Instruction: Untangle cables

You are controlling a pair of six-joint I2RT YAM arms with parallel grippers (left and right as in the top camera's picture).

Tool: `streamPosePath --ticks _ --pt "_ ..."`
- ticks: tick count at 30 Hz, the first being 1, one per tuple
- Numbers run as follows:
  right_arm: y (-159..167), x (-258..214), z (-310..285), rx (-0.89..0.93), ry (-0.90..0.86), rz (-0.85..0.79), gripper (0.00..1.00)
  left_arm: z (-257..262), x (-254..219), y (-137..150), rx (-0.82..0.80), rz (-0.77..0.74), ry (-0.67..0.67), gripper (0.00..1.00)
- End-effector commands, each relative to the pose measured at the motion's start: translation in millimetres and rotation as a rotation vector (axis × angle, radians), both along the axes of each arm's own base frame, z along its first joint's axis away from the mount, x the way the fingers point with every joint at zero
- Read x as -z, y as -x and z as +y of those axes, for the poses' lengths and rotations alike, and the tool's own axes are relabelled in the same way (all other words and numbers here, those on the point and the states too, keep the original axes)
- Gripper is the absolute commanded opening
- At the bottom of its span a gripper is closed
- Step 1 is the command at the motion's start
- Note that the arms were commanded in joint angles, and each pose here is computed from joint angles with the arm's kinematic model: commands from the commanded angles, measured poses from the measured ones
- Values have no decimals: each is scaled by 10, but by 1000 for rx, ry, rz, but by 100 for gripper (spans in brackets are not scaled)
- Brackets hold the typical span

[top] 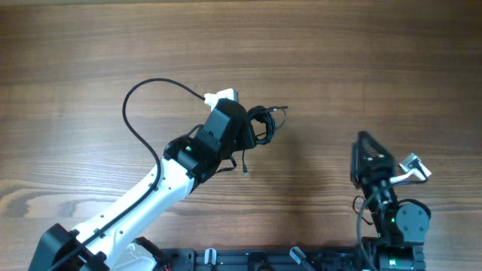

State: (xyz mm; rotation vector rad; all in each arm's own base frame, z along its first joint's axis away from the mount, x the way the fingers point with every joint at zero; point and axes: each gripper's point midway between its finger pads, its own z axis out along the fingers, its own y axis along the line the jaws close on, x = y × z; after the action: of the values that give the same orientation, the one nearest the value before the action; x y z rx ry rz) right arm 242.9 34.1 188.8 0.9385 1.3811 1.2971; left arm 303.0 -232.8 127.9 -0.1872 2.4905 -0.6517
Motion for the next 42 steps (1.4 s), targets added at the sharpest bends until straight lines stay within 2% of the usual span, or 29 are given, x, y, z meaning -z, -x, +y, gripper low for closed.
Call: streamPosePath --ticks 1,8,11,13,16,19,21,23,26,29,34,39,42 --pt "53 -355 28 -11 32 -155 100 -67 -98 11 38 -14 25 4" --pt "-66 -75 143 -86 104 15 100 -190 -98 114 116 -8 35 4" --pt "-176 -226 336 -209 278 -43 99 -293 -103 211 259 -48 -2 4" --pt "-245 -220 462 -296 332 -73 99 -275 -105 193 272 -62 -16 4" --pt "-344 -38 586 -398 330 -44 85 -268 -116 191 311 -60 1 4" --pt "-391 60 765 -539 368 -111 83 -325 -166 274 442 -56 62 4" --pt "-381 93 867 -624 374 -166 82 -326 -203 284 462 -40 110 4" --pt "-371 126 929 -682 359 -197 79 -298 -207 257 464 -49 107 4" --pt "-409 306 960 -716 312 -152 68 -325 -220 264 534 -109 68 4" --pt "-395 399 1066 -753 281 -131 68 -384 -244 287 636 -198 14 4" --pt "-303 320 1312 -806 294 -191 68 -439 -363 190 680 -314 -11 4" --pt "-242 320 1411 -841 291 -197 50 -450 -382 179 714 -355 -33 4" --pt "-253 320 1410 -834 290 -194 35 -476 -431 159 715 -379 -21 4"
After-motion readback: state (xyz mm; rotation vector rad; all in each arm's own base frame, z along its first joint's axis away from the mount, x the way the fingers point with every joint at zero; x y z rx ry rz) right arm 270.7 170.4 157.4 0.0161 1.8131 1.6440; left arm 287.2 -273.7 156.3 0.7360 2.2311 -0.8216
